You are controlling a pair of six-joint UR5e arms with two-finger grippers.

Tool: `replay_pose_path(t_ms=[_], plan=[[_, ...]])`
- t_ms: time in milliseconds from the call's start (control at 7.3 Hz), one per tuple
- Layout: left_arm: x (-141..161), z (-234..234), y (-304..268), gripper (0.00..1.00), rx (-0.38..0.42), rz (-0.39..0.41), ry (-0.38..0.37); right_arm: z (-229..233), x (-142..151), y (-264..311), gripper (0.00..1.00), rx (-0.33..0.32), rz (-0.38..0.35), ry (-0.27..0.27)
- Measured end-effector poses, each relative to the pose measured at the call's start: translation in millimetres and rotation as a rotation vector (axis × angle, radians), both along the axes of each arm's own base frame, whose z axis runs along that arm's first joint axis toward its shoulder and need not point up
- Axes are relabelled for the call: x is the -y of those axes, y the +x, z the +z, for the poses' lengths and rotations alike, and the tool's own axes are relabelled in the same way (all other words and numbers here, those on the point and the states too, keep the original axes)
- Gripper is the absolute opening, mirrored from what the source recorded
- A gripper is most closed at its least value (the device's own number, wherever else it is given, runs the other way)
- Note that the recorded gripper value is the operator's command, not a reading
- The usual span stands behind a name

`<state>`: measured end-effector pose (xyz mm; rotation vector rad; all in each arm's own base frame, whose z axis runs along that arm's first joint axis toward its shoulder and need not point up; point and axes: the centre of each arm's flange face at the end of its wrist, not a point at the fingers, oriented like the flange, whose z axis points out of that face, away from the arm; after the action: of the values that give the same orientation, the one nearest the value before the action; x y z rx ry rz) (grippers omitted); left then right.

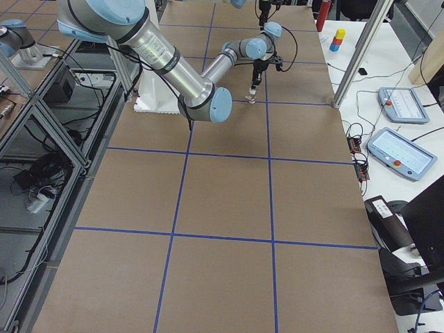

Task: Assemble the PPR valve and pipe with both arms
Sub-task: 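Lower and press the chrome fitting into the valve top with the right gripper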

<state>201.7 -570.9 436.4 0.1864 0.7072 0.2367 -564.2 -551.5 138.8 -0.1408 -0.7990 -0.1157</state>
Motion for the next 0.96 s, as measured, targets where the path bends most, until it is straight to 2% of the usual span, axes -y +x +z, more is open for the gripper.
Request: replay_pose_path(t_ms=[548, 959], plan=[[-0.4, -0.4, -0.8, 1.0, 0.0, -0.001, 0.001, -1.1, -0.6, -0.6, 0.43, 0.001, 0.0, 0.0], [-0.6, -0.5, -0.9, 1.0, -0.001, -0.001, 0.001, -1.2, -1.9, -1.8, 0.45, 0.001, -0.001, -0.001]])
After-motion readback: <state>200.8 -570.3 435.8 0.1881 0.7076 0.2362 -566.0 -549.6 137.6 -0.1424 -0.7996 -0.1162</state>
